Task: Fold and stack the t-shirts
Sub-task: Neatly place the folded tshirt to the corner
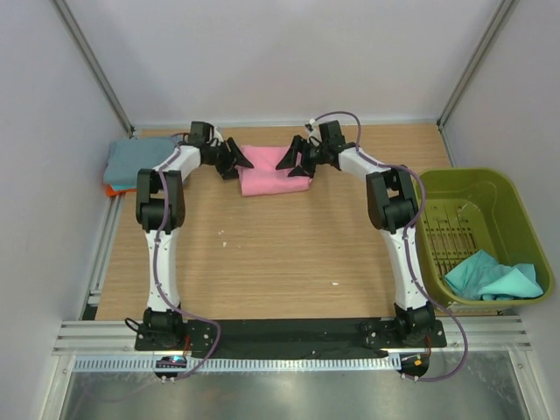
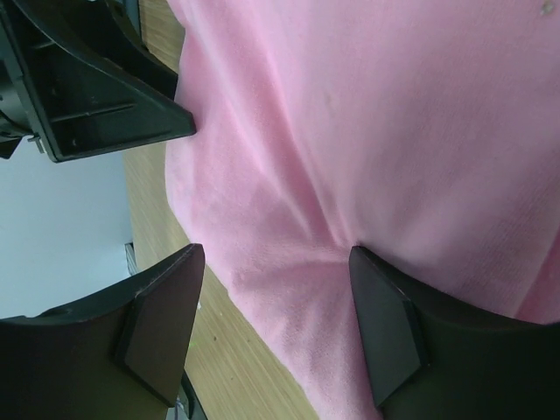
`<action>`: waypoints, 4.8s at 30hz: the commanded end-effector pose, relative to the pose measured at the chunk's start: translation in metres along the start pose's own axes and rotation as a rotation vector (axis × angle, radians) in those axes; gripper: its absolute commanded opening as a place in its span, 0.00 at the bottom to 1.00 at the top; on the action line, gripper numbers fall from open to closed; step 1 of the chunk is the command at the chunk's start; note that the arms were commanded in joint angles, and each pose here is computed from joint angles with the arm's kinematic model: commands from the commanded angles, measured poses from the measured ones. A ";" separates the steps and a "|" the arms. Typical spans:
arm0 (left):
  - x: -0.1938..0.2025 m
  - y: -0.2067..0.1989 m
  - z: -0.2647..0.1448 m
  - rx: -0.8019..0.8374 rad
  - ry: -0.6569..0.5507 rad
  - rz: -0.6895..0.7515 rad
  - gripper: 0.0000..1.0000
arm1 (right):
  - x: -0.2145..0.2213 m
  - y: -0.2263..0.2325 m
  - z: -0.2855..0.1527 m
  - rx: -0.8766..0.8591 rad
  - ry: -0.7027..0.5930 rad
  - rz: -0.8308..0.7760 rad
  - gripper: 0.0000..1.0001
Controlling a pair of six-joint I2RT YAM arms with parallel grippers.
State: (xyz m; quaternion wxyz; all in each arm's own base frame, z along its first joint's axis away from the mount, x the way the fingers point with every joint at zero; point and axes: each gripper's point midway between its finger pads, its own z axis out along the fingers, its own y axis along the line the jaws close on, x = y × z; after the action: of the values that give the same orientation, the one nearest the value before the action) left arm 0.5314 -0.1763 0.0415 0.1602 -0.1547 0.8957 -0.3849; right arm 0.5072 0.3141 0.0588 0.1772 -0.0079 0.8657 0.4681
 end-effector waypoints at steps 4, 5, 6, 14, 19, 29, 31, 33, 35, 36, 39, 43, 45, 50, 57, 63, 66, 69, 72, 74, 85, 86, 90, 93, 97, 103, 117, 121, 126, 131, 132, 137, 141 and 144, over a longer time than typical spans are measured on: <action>0.006 0.014 0.023 0.031 0.034 -0.040 0.36 | 0.007 -0.015 0.003 0.043 0.011 -0.001 0.73; 0.008 0.014 0.024 0.029 0.036 -0.046 0.34 | 0.006 -0.014 0.003 0.040 0.009 -0.003 0.73; 0.008 0.014 0.025 0.033 0.037 -0.044 0.33 | 0.005 -0.013 0.003 0.040 0.006 -0.003 0.73; 0.015 -0.014 0.030 0.138 0.064 0.002 0.04 | 0.001 -0.005 -0.008 0.052 -0.006 -0.044 0.73; 0.009 -0.056 -0.002 0.183 0.026 0.129 0.00 | -0.035 0.030 -0.055 0.081 -0.115 -0.169 0.75; -0.007 -0.088 -0.093 0.099 -0.047 0.496 0.00 | -0.073 0.074 -0.164 0.299 -0.304 -0.519 0.77; -0.019 -0.079 -0.109 0.055 -0.081 0.537 0.00 | -0.066 0.071 -0.175 0.324 -0.305 -0.541 0.77; -0.025 -0.074 -0.126 0.008 -0.096 0.573 0.00 | -0.067 0.078 -0.196 0.328 -0.346 -0.547 0.77; -0.026 -0.065 -0.139 -0.035 -0.078 0.616 0.00 | -0.058 0.072 -0.203 0.331 -0.340 -0.522 0.78; -0.035 -0.071 -0.147 -0.046 -0.094 0.646 0.00 | -0.057 0.077 -0.210 0.325 -0.351 -0.526 0.78; -0.044 -0.054 -0.163 -0.144 -0.095 0.704 0.00 | -0.050 0.080 -0.218 0.310 -0.359 -0.514 0.78; -0.070 -0.047 -0.187 -0.304 -0.154 0.782 0.00 | -0.044 0.083 -0.224 0.298 -0.365 -0.506 0.78; -0.080 -0.035 -0.202 -0.344 -0.166 0.767 0.00 | -0.043 0.085 -0.227 0.290 -0.370 -0.507 0.78; -0.101 -0.032 -0.235 -0.420 -0.235 0.797 0.00 | -0.038 0.082 -0.233 0.291 -0.376 -0.489 0.79; -0.127 -0.012 -0.282 -0.496 -0.323 0.778 0.00 | -0.034 0.074 -0.235 0.284 -0.376 -0.449 0.79; -0.151 0.006 -0.323 -0.588 -0.413 0.786 0.00 | -0.032 0.074 -0.234 0.278 -0.378 -0.438 0.79; -0.161 0.020 -0.339 -0.620 -0.448 0.757 0.00 | -0.030 0.073 -0.234 0.275 -0.375 -0.429 0.79; -0.172 0.030 -0.349 -0.652 -0.483 0.747 0.00 | -0.027 0.072 -0.233 0.272 -0.376 -0.420 0.79; -0.180 0.037 -0.352 -0.691 -0.496 0.753 0.00 | -0.024 0.070 -0.232 0.271 -0.370 -0.414 0.79; -0.185 0.045 -0.352 -0.726 -0.499 0.747 0.00 | -0.023 0.071 -0.233 0.271 -0.373 -0.417 0.79; -0.216 0.052 -0.387 -0.977 -0.699 0.639 0.82 | -0.015 0.066 -0.243 0.283 -0.385 -0.407 0.79; -0.220 0.040 -0.395 -0.976 -0.757 0.628 0.84 | -0.014 0.066 -0.245 0.286 -0.388 -0.409 0.79; -0.210 -0.025 -0.410 -1.005 -0.898 0.673 0.90 | -0.014 0.064 -0.256 0.304 -0.413 -0.413 0.80; -0.193 -0.083 -0.400 -0.889 -0.968 0.796 1.00 | -0.010 0.056 -0.266 0.339 -0.425 -0.424 0.82; -0.157 -0.128 -0.360 -0.746 -0.917 0.884 1.00 | 0.008 0.039 -0.270 0.375 -0.418 -0.400 0.86; -0.089 -0.130 -0.247 -0.383 -0.532 0.924 1.00 | 0.031 0.019 -0.274 0.395 -0.406 -0.328 0.86; -0.081 -0.043 -0.100 -0.270 -0.207 0.764 1.00 | 0.025 -0.019 -0.326 0.477 -0.530 -0.165 0.86; -0.084 -0.007 -0.073 -0.373 -0.169 0.775 1.00 | 0.034 -0.033 -0.345 0.502 -0.570 -0.102 0.86; -0.087 0.028 -0.063 -0.522 -0.147 0.796 0.99 | 0.041 -0.041 -0.354 0.510 -0.590 -0.061 0.86; -0.084 0.057 -0.061 -0.643 -0.100 0.778 0.99 | 0.040 -0.044 -0.360 0.507 -0.610 -0.041 0.86; -0.084 0.059 -0.062 -0.662 -0.100 0.783 0.99 | 0.038 -0.043 -0.361 0.506 -0.614 -0.041 0.86; -0.083 0.072 -0.068 -0.732 -0.095 0.785 1.00 | 0.034 -0.044 -0.361 0.497 -0.623 -0.033 0.86; -0.087 0.085 -0.077 -0.830 -0.079 0.779 1.00 | 0.029 -0.042 -0.361 0.485 -0.627 -0.036 0.86; -0.099 0.097 -0.094 -0.971 -0.126 0.772 1.00 | 0.026 -0.042 -0.360 0.481 -0.627 -0.036 0.86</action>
State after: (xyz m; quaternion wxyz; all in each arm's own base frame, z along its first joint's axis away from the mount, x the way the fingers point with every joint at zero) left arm 0.5633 -0.0421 0.0339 0.2470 0.1204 0.9587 0.0735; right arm 0.3734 0.0092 0.1900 0.4234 0.1581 0.8608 0.2340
